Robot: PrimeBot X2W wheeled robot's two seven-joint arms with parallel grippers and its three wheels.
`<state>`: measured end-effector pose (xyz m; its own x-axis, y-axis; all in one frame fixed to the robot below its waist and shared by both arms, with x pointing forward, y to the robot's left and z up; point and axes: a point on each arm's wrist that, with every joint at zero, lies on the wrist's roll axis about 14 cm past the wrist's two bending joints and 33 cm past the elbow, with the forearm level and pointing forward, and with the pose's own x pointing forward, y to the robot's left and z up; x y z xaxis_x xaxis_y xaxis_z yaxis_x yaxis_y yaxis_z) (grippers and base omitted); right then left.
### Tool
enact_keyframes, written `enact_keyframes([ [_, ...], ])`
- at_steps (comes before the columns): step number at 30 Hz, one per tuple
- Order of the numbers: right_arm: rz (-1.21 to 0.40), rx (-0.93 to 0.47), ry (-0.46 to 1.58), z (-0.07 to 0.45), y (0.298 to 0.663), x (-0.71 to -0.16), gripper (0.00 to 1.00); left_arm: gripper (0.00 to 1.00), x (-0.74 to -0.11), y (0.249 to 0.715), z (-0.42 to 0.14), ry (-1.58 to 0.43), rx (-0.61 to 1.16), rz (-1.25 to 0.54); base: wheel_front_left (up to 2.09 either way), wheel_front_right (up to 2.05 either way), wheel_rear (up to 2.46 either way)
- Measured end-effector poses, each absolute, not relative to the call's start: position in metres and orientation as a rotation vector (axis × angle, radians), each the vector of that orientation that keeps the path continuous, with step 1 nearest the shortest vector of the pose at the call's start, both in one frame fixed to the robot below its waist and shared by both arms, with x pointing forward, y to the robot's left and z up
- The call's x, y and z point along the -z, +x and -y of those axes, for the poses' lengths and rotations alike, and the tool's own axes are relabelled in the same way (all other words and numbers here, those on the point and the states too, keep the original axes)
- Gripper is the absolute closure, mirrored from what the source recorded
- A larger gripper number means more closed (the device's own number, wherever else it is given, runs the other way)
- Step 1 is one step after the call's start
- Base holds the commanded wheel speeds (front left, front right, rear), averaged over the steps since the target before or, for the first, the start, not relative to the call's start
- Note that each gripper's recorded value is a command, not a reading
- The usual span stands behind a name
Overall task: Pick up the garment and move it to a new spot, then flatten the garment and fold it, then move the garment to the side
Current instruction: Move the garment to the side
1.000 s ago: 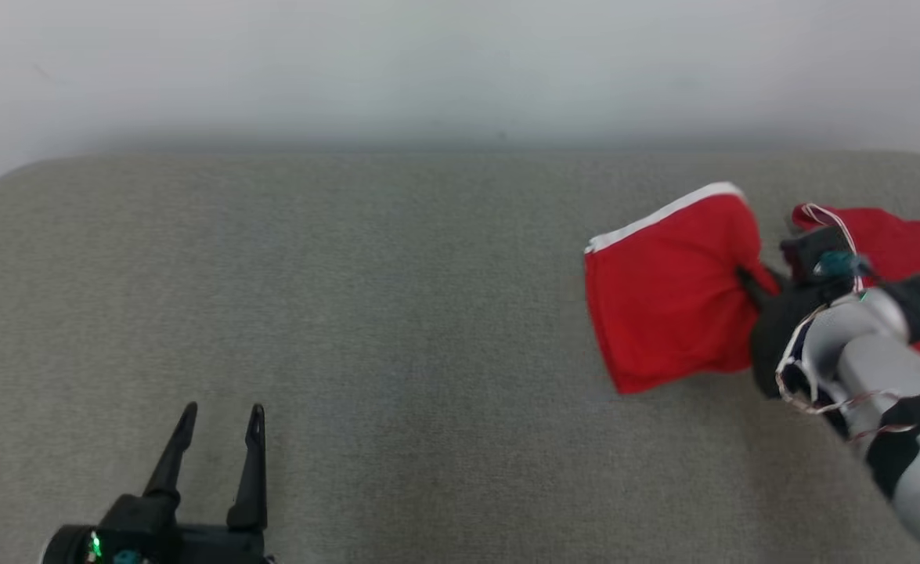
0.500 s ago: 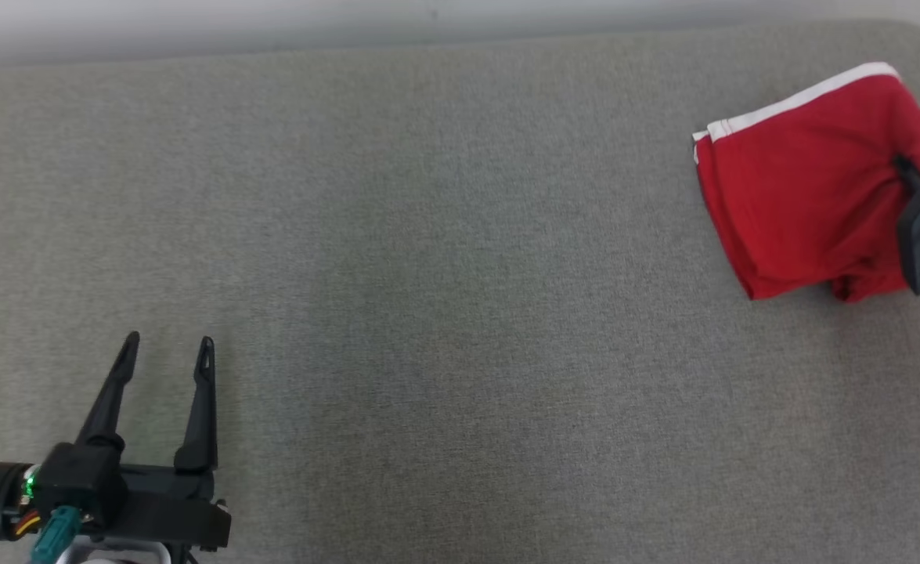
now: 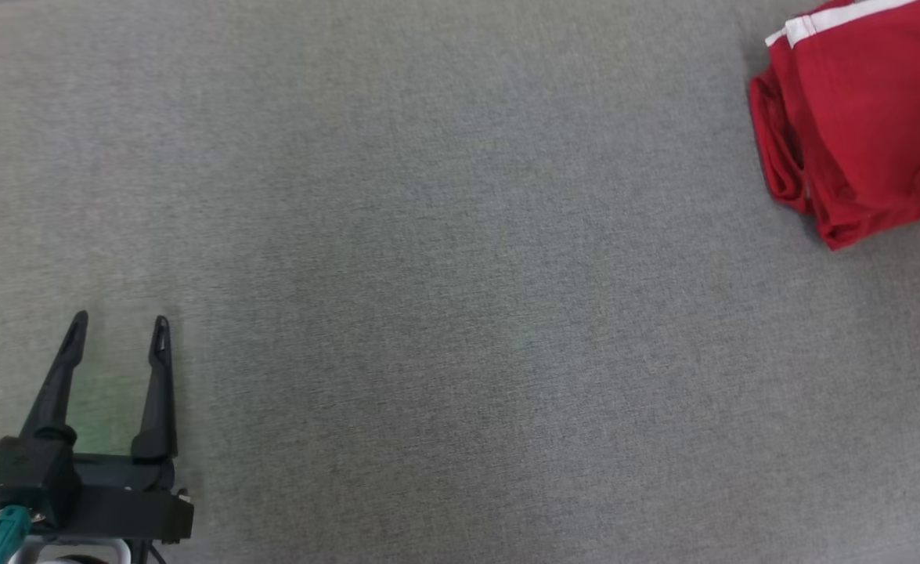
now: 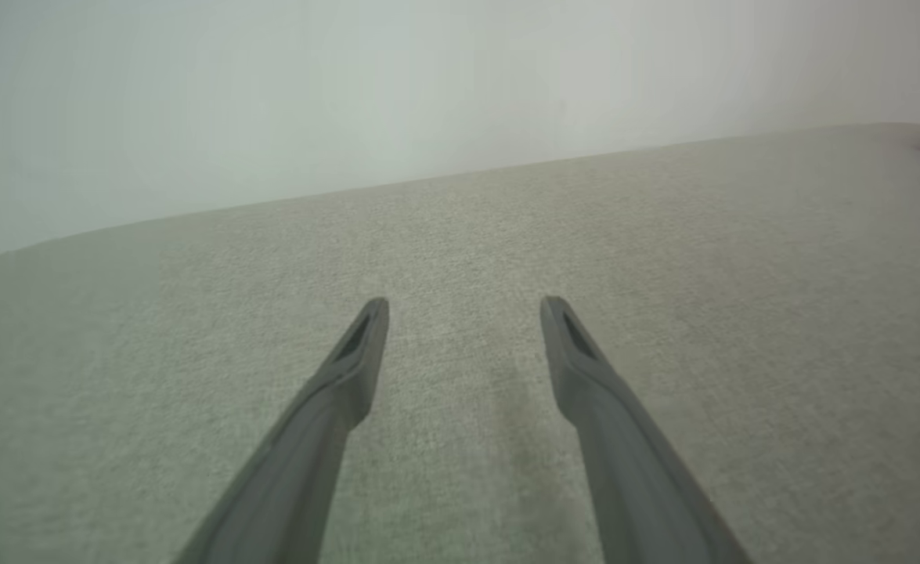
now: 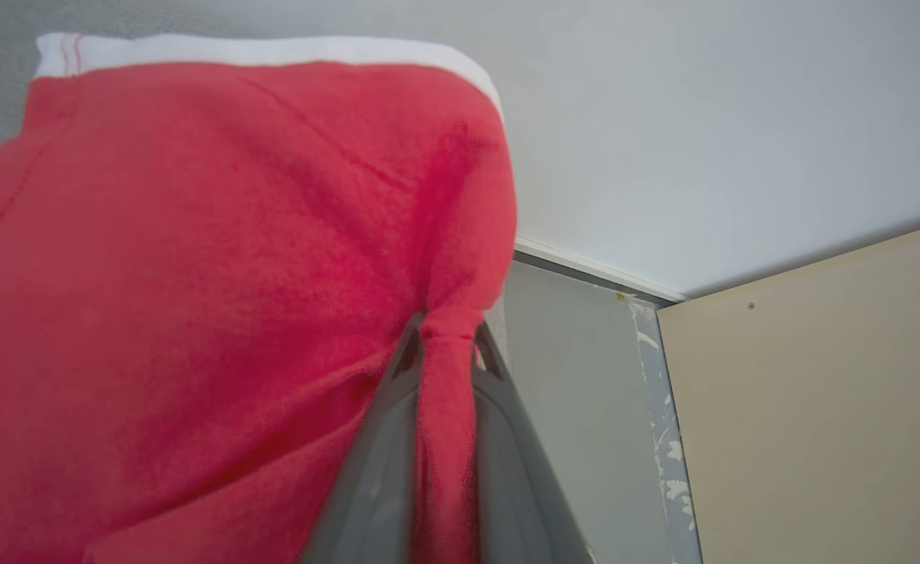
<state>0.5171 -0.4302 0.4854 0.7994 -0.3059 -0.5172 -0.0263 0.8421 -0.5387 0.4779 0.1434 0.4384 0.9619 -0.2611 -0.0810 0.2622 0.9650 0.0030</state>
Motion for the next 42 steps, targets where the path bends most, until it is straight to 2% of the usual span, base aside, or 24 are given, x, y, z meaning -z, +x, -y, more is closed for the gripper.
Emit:
enact_keyframes([
  [6,-0.644,0.171,-0.575,0.436,0.519,-0.480,1.00,0.00,-0.427,0.482,-0.133,0.004,0.292,-0.108,0.00,0.00,0.00],
  [7,-0.643,0.169,-0.577,0.436,0.519,-0.479,0.95,0.00,-0.426,0.482,-0.133,0.003,0.295,-0.108,0.00,0.00,0.00],
  [8,-0.638,0.167,-0.581,0.435,0.521,-0.479,0.20,0.00,-0.426,0.482,-0.132,0.004,0.296,-0.109,0.00,0.00,0.00],
  [9,-0.632,0.170,-0.581,0.435,0.522,-0.480,0.00,0.00,-0.426,0.483,-0.132,0.005,0.297,-0.108,0.00,0.00,0.00],
  [14,-0.638,0.206,-0.587,0.443,0.516,-0.486,0.00,0.00,-0.432,0.482,-0.135,0.011,0.288,-0.093,0.00,0.00,0.00],
  [18,-0.487,0.287,-0.510,0.455,0.523,-0.531,0.00,0.00,-0.438,0.477,-0.134,0.000,0.281,-0.082,0.00,0.00,0.00],
  [22,-0.342,0.307,-0.439,0.451,0.522,-0.562,0.00,0.00,-0.444,0.465,-0.134,-0.019,0.268,-0.081,0.00,0.00,0.00],
  [29,-0.128,0.232,-0.245,0.403,0.522,-0.584,0.00,0.00,-0.458,0.441,-0.140,-0.040,0.236,-0.064,0.00,0.00,0.00],
  [33,-0.084,0.170,-0.194,0.380,0.510,-0.584,0.00,0.00,-0.467,0.427,-0.145,-0.043,0.217,-0.048,0.00,0.00,0.00],
  [36,0.034,0.128,-0.069,0.356,0.507,-0.606,0.00,0.00,-0.473,0.416,-0.152,-0.039,0.195,-0.039,0.00,0.00,0.00],
  [42,0.089,0.065,0.002,0.323,0.477,-0.590,0.00,0.00,-0.490,0.398,-0.160,-0.049,0.161,0.005,0.00,0.00,0.00],
])
